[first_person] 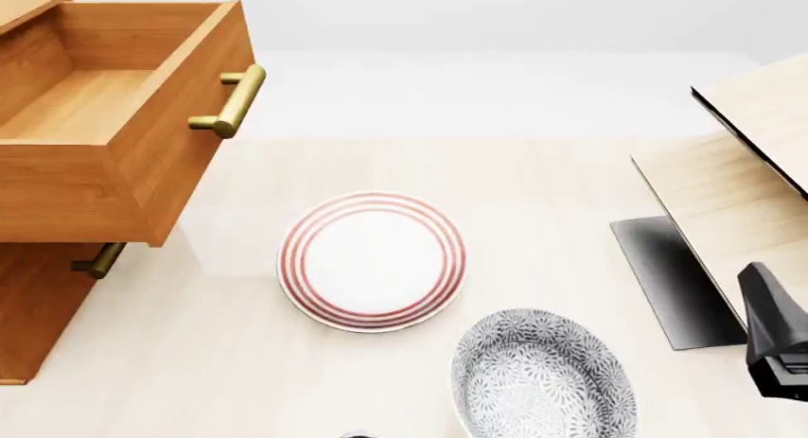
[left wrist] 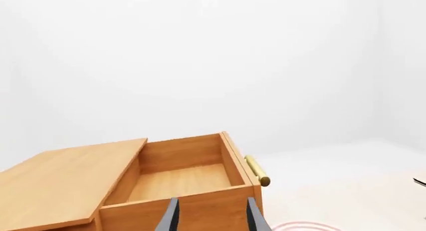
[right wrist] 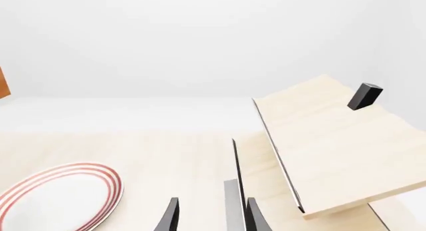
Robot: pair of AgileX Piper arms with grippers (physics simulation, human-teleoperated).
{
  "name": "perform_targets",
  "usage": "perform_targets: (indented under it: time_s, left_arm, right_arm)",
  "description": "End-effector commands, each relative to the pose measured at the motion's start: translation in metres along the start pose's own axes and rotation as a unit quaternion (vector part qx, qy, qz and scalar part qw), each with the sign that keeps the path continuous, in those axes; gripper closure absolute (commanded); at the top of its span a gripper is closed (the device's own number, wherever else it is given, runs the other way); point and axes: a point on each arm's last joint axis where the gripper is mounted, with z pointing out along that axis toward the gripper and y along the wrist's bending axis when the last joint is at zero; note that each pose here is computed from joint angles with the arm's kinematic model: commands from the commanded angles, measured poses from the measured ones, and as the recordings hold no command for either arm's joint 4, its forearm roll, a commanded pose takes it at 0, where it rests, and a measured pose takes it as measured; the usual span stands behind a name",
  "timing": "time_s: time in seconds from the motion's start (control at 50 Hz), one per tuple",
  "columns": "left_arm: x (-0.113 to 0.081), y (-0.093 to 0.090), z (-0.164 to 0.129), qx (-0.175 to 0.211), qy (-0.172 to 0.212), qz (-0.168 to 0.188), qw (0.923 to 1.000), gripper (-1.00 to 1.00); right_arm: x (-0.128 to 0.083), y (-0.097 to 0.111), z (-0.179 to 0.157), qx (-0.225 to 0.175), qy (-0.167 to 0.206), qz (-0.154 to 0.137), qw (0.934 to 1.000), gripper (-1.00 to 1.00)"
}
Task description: Close the top drawer of the cabinet.
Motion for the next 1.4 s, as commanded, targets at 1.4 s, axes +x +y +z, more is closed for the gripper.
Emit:
perform_targets:
  time_s: [1.4]
  left_arm:
    - [-0.174, -0.004, 0.105, 0.168, 0.02, -0.071, 0.983, -1.0]
  right_arm:
    - [0.001, 0.0, 0.003, -0.003, 0.005, 0.0, 1.0, -1.0]
